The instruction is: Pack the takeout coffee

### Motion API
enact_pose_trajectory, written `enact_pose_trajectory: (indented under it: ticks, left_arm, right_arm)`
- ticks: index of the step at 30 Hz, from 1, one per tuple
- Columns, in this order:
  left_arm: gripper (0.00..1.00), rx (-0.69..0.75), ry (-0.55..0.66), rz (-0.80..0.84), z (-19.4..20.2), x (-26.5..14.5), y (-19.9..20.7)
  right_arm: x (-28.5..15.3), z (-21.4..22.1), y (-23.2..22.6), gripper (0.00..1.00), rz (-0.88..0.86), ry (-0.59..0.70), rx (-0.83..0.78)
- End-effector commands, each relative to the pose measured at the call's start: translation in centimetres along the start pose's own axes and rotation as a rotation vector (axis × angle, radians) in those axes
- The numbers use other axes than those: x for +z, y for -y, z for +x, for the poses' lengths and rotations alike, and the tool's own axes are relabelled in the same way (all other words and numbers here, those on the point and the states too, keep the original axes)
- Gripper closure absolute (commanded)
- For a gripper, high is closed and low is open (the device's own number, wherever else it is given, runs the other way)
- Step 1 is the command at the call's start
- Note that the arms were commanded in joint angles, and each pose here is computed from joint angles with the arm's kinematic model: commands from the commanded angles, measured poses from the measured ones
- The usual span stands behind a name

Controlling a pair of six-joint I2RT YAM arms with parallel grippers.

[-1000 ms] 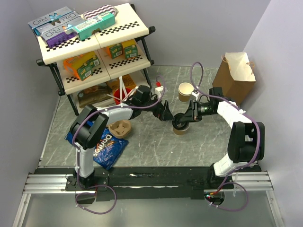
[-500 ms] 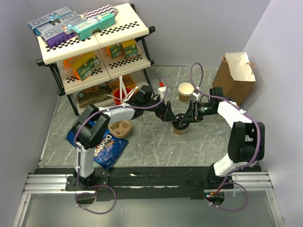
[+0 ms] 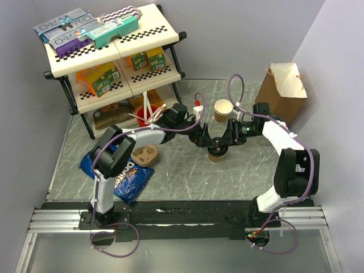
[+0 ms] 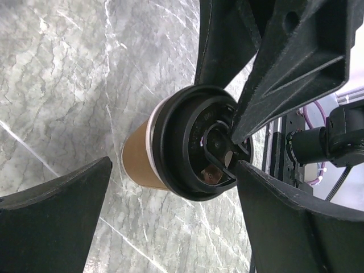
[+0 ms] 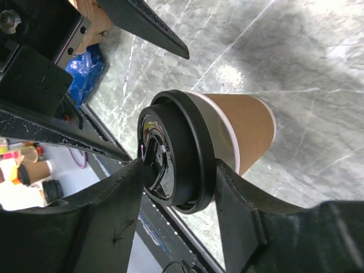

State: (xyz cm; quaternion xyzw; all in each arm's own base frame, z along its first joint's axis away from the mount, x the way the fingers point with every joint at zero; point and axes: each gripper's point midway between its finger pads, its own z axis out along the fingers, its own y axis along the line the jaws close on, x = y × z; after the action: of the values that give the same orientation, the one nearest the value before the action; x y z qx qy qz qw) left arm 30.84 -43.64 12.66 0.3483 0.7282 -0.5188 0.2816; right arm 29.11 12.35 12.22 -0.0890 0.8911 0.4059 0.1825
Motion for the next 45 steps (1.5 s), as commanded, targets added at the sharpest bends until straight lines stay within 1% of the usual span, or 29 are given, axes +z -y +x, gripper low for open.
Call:
enact_pose_trajectory:
  ticks: [1,10,29,45]
  left_arm:
    - [0.04,0.049,0.025,0.020,-1.4,0.5,0.6]
    - [0.04,0.052,0.025,0.024,-1.4,0.7,0.8]
    - [0.04,0.041,0.025,0.030,-1.4,0.7,0.8]
    - [0.04,0.016,0.021,0.027,-1.0,1.1,0.4]
  right_arm:
    - [-1.6,-1.8,-0.9,0.41,0.033,0.055,-0.076]
    - [-2.4,-2.1,-0.3,0.39,0.113,0.076,-0.108]
    - [-2.1,-1.6,0.3,0.38,0.126,0.061,-0.085]
    - [-1.5,0.1,1.7,0.43,0.109,0.009,-0.013]
